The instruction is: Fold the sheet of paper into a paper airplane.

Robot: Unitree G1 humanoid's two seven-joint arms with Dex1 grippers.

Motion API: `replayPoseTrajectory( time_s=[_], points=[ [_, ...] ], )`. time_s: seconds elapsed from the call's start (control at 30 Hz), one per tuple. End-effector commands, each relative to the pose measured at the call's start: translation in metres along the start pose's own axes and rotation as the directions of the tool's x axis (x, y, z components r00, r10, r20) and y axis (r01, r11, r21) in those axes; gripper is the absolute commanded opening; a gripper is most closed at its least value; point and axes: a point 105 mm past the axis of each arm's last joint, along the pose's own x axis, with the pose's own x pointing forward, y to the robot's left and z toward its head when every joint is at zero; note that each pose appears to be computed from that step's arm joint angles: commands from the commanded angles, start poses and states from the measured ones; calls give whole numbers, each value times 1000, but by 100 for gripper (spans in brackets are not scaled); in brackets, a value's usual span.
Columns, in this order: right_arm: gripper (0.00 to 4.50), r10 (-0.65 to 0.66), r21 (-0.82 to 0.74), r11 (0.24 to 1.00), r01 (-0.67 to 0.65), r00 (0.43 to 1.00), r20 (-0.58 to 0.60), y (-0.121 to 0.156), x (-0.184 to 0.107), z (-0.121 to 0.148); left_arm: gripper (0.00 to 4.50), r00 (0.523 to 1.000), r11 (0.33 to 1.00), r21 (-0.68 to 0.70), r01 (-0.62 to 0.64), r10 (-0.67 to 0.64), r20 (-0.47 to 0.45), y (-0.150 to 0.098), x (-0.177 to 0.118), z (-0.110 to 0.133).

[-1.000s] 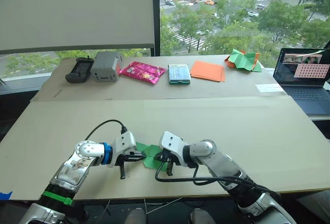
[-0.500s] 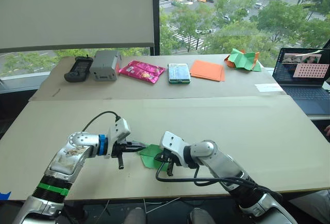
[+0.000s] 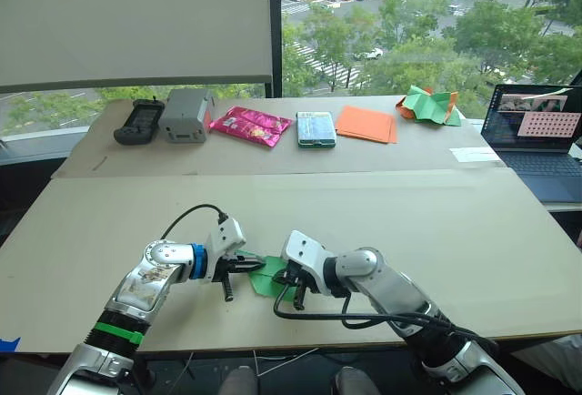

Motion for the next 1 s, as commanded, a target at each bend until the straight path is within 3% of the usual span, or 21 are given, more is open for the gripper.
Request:
replayPoseTrajectory(
  time_s=[0.03, 0.6, 1.0],
  points=[
    [1, -38, 35, 999, 38, 999, -9, -8, -3, 2, 0, 998, 1000, 20, 5, -4, -61, -3, 1, -11],
    [1, -66, 13, 998, 66, 997, 40, -16, 5, 18, 0, 995, 999, 54, 8, -2, -100, -8, 1, -22],
    [1, -36, -41, 999, 29, 983, -181, -8, 7, -34, 0, 994, 998, 57, -2, 8, -112, -6, -1, -25]
  ],
)
